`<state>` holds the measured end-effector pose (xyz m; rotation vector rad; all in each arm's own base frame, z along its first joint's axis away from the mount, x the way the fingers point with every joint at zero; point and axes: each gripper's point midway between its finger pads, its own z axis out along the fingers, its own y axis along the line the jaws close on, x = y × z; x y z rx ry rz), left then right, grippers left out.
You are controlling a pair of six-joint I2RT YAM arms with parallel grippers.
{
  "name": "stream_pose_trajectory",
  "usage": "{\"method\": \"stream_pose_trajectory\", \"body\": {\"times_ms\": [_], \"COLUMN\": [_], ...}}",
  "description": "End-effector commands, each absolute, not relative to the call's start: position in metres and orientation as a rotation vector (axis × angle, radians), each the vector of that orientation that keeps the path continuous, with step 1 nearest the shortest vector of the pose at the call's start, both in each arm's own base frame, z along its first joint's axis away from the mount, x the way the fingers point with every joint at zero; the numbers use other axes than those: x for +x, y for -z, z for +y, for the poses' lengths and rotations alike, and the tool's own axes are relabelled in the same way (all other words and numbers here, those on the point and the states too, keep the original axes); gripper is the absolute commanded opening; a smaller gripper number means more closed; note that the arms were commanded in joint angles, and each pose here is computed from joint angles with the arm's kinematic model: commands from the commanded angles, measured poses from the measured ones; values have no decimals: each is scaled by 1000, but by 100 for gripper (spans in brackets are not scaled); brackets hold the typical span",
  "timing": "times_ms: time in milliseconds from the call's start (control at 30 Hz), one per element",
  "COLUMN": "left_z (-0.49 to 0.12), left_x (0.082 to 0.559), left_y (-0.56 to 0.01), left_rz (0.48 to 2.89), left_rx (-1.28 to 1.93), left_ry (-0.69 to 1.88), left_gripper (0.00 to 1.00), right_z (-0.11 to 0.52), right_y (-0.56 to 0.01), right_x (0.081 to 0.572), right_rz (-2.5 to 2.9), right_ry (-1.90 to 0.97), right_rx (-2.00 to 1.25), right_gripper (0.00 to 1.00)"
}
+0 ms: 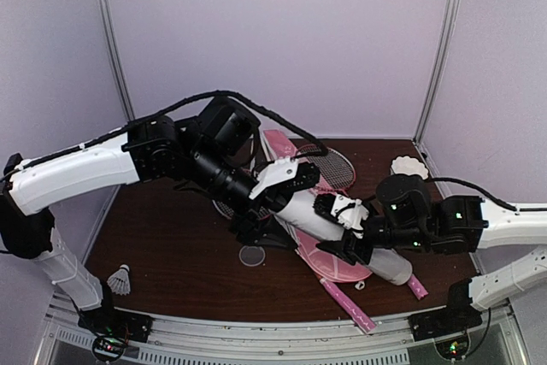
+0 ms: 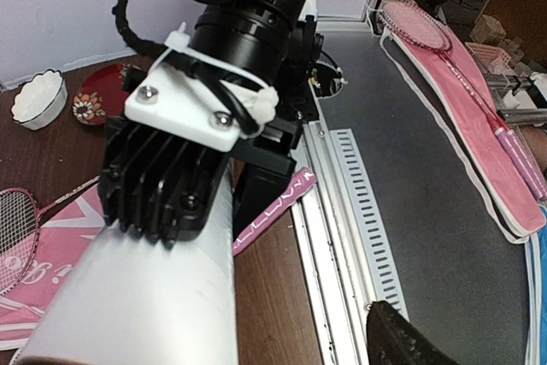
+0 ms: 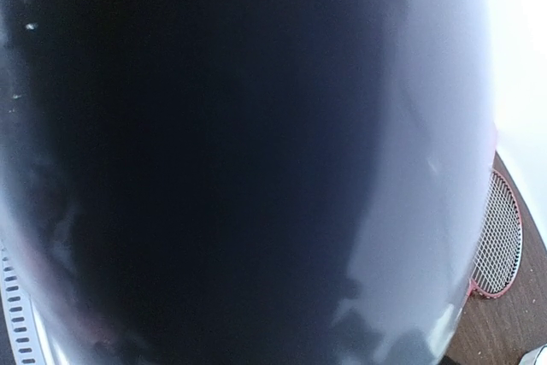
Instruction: Pack up the badminton gear
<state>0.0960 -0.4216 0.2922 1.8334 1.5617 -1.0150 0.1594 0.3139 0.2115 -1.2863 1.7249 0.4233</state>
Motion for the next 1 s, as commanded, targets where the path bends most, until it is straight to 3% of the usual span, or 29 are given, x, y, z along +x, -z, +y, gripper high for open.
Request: {"method": "stream_pose_trajectory", "body": {"times_ms": [0, 300, 533, 767, 967], "left_z": [-427, -394, -345, -232, -124], "left_x": [104, 126, 166, 256, 226], "left_y": [-281, -336, -351, -274, -184], "left_rz": [1579, 1580, 1738, 2177, 2417], "left_rx": [1871, 1660, 1300, 361, -375], "left_ry": [950, 955, 1032, 884, 541], "left_gripper": [71, 84, 83, 80, 80], "right_z": [320, 312, 312, 310, 310], "right_y": [-252, -230, -222, -224, -225], "right_x": [165, 166, 167, 165, 165], "right_rz": [1636, 1678, 1697, 1695, 1695], "right_ry": [-494, -460, -463, -479, -484], "right_rx": [-1149, -1154, -1145, -1135, -1129], "right_gripper": [36, 36, 36, 36, 37]}}
